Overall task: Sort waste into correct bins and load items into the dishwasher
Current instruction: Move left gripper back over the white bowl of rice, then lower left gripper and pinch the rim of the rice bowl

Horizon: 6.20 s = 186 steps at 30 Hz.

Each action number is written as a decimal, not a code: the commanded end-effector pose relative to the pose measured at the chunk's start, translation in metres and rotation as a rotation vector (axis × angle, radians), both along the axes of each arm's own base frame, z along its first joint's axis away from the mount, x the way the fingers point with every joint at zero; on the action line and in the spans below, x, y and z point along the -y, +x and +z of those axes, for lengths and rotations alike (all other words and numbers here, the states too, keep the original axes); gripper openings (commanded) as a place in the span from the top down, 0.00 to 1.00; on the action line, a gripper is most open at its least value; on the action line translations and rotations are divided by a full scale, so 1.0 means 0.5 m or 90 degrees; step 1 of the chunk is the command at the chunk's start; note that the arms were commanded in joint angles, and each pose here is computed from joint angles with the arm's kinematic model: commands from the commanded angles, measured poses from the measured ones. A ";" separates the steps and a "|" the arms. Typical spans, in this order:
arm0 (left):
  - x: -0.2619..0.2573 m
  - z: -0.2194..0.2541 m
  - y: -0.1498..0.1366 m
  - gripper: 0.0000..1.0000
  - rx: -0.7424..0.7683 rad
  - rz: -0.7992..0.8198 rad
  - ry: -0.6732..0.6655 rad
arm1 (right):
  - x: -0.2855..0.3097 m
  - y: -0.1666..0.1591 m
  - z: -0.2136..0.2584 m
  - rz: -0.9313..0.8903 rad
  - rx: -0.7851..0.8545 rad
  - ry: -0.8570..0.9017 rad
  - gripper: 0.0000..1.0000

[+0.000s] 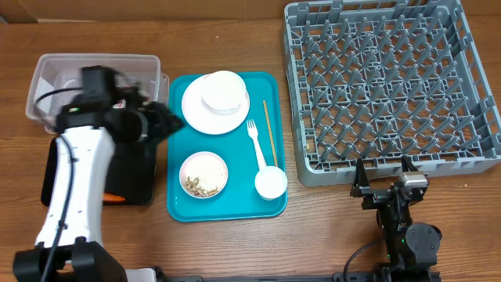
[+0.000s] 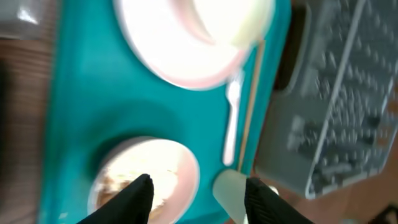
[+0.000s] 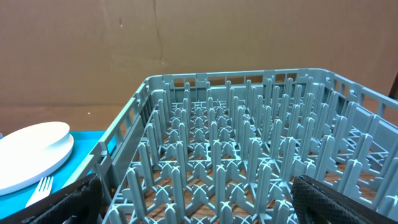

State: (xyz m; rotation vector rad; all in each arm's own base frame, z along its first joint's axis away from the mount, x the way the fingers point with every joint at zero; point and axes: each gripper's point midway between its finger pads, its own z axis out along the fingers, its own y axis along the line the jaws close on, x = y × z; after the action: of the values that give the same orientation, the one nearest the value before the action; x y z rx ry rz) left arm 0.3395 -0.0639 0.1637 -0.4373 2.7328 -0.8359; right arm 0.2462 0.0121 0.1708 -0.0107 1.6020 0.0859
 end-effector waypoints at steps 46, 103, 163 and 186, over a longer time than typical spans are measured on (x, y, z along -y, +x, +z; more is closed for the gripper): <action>0.175 -0.113 -0.108 0.71 0.019 -0.054 0.377 | 0.002 0.000 -0.002 -0.002 0.005 0.000 0.00; 0.197 -0.193 -0.137 0.66 -0.005 -0.062 0.328 | 0.002 0.000 -0.002 -0.002 0.005 0.000 0.00; 0.187 -0.264 -0.114 0.78 -0.075 -0.056 0.313 | 0.002 0.000 -0.002 -0.002 0.005 0.000 0.00; 0.149 -0.263 -0.091 0.80 -0.082 -0.025 0.303 | 0.002 0.000 -0.002 -0.002 0.005 0.000 0.00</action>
State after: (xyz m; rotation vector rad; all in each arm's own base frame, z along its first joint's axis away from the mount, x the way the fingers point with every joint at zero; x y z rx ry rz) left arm 0.2905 -0.1368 0.0324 -0.3675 2.9323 -0.1329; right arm 0.2462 0.0121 0.1707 -0.0107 1.6024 0.0859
